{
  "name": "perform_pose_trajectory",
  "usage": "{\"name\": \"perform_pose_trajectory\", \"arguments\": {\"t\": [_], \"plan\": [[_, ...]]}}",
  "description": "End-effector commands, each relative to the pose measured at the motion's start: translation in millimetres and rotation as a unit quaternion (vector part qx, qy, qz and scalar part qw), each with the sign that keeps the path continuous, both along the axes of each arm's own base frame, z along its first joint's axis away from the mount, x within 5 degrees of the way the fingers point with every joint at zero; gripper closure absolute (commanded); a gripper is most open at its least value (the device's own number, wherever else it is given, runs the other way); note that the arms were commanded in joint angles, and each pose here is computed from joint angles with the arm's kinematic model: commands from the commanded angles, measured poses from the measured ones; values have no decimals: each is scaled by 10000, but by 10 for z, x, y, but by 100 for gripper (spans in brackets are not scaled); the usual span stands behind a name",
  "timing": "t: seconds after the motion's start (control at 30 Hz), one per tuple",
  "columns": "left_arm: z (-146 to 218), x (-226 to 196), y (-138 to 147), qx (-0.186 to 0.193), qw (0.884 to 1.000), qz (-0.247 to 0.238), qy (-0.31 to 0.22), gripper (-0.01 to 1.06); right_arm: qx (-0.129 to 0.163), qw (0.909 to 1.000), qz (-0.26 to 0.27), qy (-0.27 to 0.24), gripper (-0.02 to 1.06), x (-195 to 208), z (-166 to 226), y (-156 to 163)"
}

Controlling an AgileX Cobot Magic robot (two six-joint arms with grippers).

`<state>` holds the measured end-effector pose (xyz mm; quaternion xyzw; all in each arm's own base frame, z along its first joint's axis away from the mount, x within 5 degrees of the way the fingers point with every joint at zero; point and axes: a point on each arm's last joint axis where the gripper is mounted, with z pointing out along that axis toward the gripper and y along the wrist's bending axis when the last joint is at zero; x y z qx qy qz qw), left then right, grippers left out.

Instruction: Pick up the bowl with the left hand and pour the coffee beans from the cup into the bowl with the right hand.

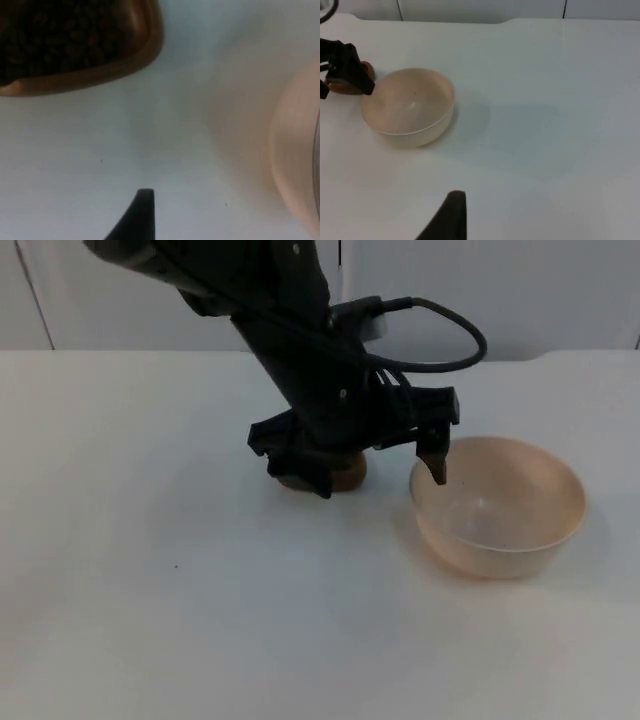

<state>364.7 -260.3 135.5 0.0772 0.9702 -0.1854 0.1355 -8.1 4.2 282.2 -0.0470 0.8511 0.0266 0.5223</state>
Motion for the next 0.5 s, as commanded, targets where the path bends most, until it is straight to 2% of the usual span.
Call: {"name": "perform_pose_trajectory", "arguments": {"t": [0.0,0.47], "plan": [[-2,3,-42,50,10000,-37,-36,7,-19,10000,-23,17,-1,2,-18,1],[-179,-24,-109,146,9998,-115,49,7,-19,10000,-23,17,-1,2,-18,1]]}}
